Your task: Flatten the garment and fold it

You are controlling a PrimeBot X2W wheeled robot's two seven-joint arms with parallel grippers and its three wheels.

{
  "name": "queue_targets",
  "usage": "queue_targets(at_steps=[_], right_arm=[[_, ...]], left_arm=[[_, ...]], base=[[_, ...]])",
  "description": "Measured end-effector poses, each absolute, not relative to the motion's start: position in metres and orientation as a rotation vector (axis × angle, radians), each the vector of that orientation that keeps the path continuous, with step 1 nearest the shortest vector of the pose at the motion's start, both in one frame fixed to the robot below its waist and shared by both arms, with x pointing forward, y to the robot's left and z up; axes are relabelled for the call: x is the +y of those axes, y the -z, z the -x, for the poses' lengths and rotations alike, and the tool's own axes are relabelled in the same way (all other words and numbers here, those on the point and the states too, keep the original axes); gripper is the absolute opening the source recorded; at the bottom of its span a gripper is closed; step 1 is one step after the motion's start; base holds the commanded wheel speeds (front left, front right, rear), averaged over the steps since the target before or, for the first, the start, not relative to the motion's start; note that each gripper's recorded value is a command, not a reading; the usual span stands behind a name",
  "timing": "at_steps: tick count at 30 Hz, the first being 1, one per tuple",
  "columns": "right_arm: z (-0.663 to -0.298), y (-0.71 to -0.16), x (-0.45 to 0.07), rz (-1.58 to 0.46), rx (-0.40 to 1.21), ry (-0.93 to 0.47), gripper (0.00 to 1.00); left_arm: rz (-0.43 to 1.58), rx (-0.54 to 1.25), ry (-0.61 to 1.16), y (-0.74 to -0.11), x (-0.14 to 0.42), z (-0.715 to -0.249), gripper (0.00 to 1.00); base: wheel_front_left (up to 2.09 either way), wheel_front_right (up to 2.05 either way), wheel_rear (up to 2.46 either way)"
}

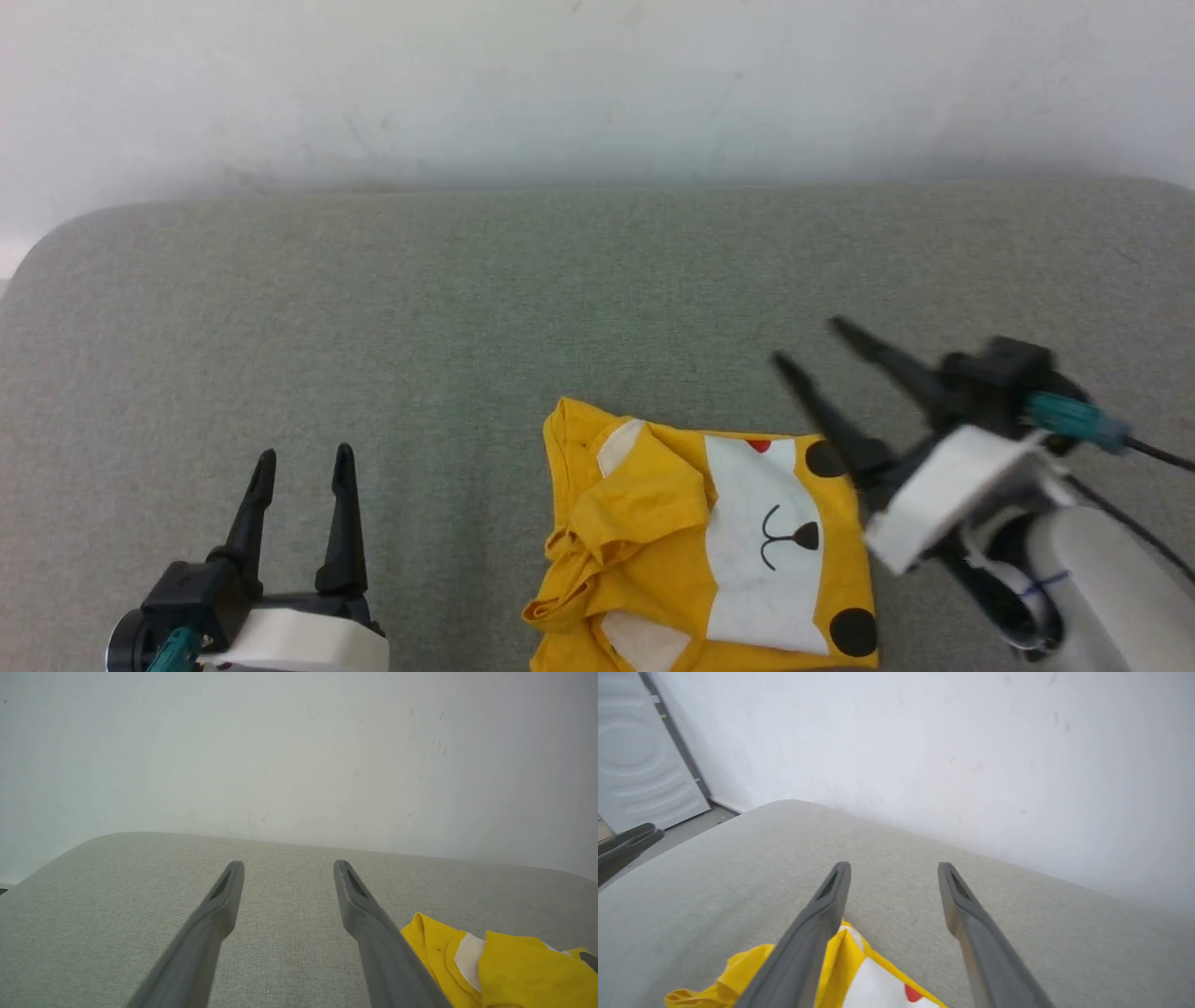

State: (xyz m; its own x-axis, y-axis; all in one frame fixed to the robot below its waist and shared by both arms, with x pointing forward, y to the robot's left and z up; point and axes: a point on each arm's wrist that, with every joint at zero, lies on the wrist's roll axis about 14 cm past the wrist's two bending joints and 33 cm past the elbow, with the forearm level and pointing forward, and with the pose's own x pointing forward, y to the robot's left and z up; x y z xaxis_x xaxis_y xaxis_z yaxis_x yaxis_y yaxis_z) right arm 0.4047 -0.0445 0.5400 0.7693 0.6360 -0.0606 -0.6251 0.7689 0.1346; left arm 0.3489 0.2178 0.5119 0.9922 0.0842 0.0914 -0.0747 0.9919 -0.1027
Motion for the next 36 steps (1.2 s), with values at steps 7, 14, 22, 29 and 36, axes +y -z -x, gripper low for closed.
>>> queue_targets(at_steps=[7, 14, 22, 29, 36], right_arm=[[-0.402, -0.555, -0.153, -0.049, -0.077, -0.301, 1.0], [-0.369, -0.551, -0.192, -0.069, -0.087, -0.138, 1.0], [-0.349, -0.544, -0.194, -0.099, -0.044, -0.106, 1.0], [-0.354, -0.506, -0.254, -0.328, 0.151, 0.061, 1.0], [-0.339, -0.418, -0.262, -0.783, 0.609, 0.101, 1.0]], left_arm=[[0.099, -0.096, -0.053, -0.512, 0.21, -0.35, 1.0], [0.098, -0.098, -0.031, -0.513, 0.204, -0.35, 1.0], [0.095, -0.073, -0.016, -0.505, 0.199, -0.345, 1.0], [0.103, -0.055, -0.031, -0.5, 0.203, -0.346, 1.0], [0.119, -0.055, -0.081, -0.498, 0.215, -0.34, 1.0]], base=[[0.0, 0.0, 0.0], [0.0, 0.0, 0.0], [0.0, 0.0, 0.0], [0.0, 0.0, 0.0], [0.0, 0.0, 0.0]])
